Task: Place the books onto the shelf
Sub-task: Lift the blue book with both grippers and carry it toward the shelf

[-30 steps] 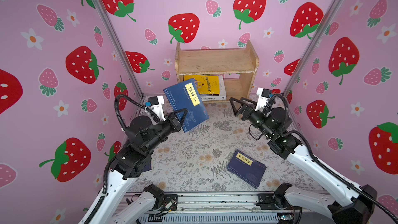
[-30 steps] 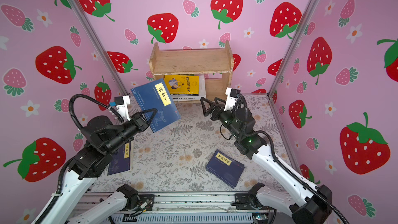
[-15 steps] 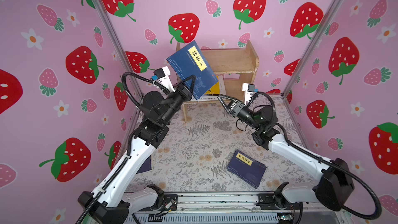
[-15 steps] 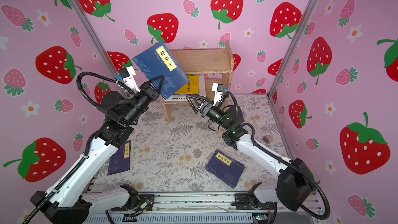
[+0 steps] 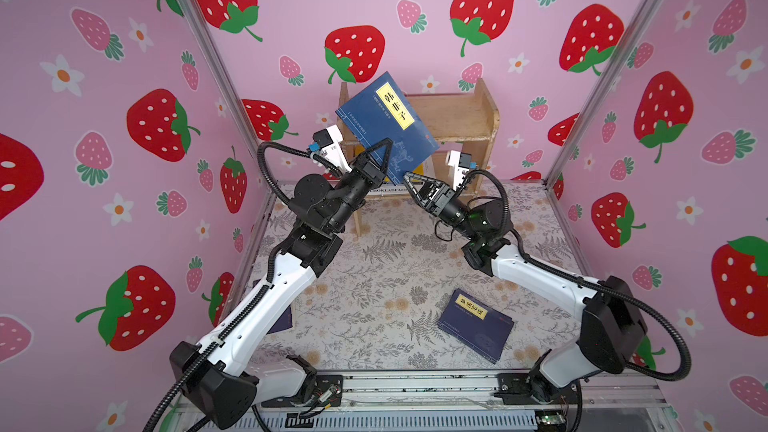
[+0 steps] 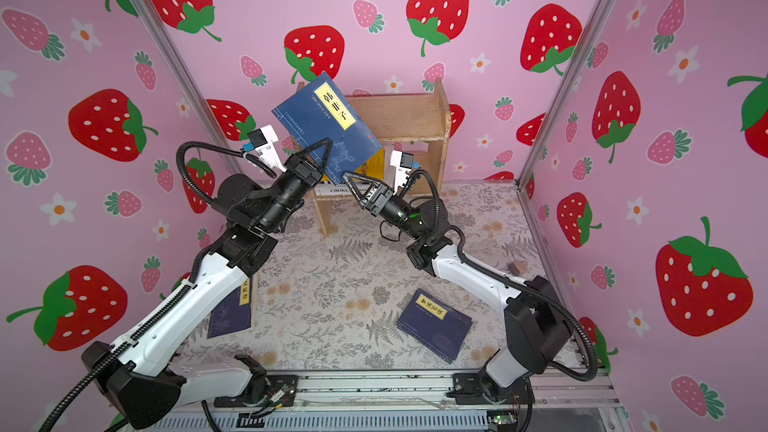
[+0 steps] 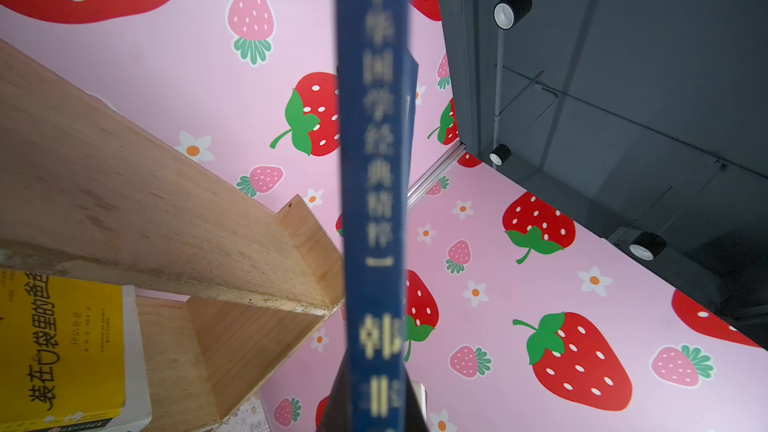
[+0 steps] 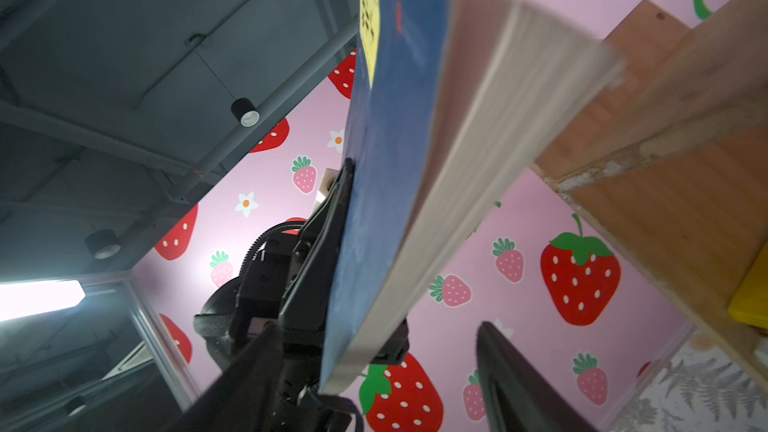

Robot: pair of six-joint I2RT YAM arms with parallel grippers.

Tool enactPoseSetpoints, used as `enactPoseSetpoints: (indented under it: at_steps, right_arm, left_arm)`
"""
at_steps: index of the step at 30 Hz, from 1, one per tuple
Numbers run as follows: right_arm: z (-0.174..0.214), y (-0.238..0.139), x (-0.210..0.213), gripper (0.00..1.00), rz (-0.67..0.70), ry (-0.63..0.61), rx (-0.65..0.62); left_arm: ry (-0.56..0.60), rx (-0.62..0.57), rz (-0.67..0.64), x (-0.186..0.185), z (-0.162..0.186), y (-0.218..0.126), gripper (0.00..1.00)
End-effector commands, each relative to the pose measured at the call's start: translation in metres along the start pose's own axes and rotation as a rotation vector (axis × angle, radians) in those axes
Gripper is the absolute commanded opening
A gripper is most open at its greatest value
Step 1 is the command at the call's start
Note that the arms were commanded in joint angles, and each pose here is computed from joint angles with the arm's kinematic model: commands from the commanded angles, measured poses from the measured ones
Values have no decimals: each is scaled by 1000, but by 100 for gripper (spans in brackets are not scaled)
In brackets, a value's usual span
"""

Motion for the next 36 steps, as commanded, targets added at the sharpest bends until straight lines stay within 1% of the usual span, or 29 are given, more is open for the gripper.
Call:
enactPoseSetpoints:
  at_steps: [1, 3, 4, 6, 10, 11, 12, 14, 16, 18, 21, 23, 25, 27, 29, 31, 36]
  right_arm:
    - [-11, 3, 20, 57, -103, 32, -70]
    - [-13, 4, 19, 52, -110, 47, -81]
    - [-13, 5, 19, 47, -116, 51, -83]
    - [-13, 5, 17, 40, -118, 62, -88]
    - [-14, 1, 15, 17, -115, 74, -98]
    - [-13, 0, 13, 15, -107, 79, -102]
    - [-14, -2, 13, 15, -103, 80, -107]
    - [-16, -7, 12, 11, -94, 75, -113]
    - [-19, -14, 14, 9, -87, 66, -103]
    - [-20, -21, 14, 9, -69, 52, -71]
    - [-19, -32, 17, 9, -31, 33, 55]
    - [-15, -42, 19, 9, -16, 41, 137]
    - [-8, -55, 22, 9, 9, 44, 210]
    - [-3, -65, 23, 9, 59, 35, 251]
    - [0, -74, 22, 10, 119, 21, 267]
    - [4, -81, 26, 10, 153, 8, 272]
    - [8, -96, 44, 10, 133, -8, 247]
  left_arm:
    - [-27, -51, 88, -20, -9, -3, 0]
    - [-29, -18, 110, -24, -1, -3, 0]
    - [-31, -9, 112, -25, 2, -3, 0]
    - [-35, -1, 103, -23, 7, -2, 0]
    - [-41, 8, 96, -19, 11, -1, 0]
    - [-40, 10, 97, -20, 12, -1, 7]
    - [-37, 10, 99, -20, 11, -1, 18]
    - [-17, 19, 92, -21, 10, -3, 50]
    - [16, 38, 63, -20, 9, -6, 73]
    - [56, 72, 18, -17, 7, -12, 85]
    - [118, 141, -66, -7, 2, -25, 99]
    - [150, 216, -98, 1, 3, -33, 99]
    - [151, 299, -108, 9, 8, -42, 99]
    - [149, 343, -66, 12, 16, -50, 100]
    - [141, 362, -14, 11, 23, -56, 99]
    - [122, 377, -3, 12, 29, -60, 98]
    - [87, 400, 34, 11, 35, -58, 91]
Point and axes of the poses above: each gripper's point midway between its finger pads, its own y axis out along the fingers, its own x axis along the line the jaws close on, z = x × y, the point moved 4 cm from there along -y, back along the fingers, and after that the axes turned 11 degrees about y, right-handed, at the moved point
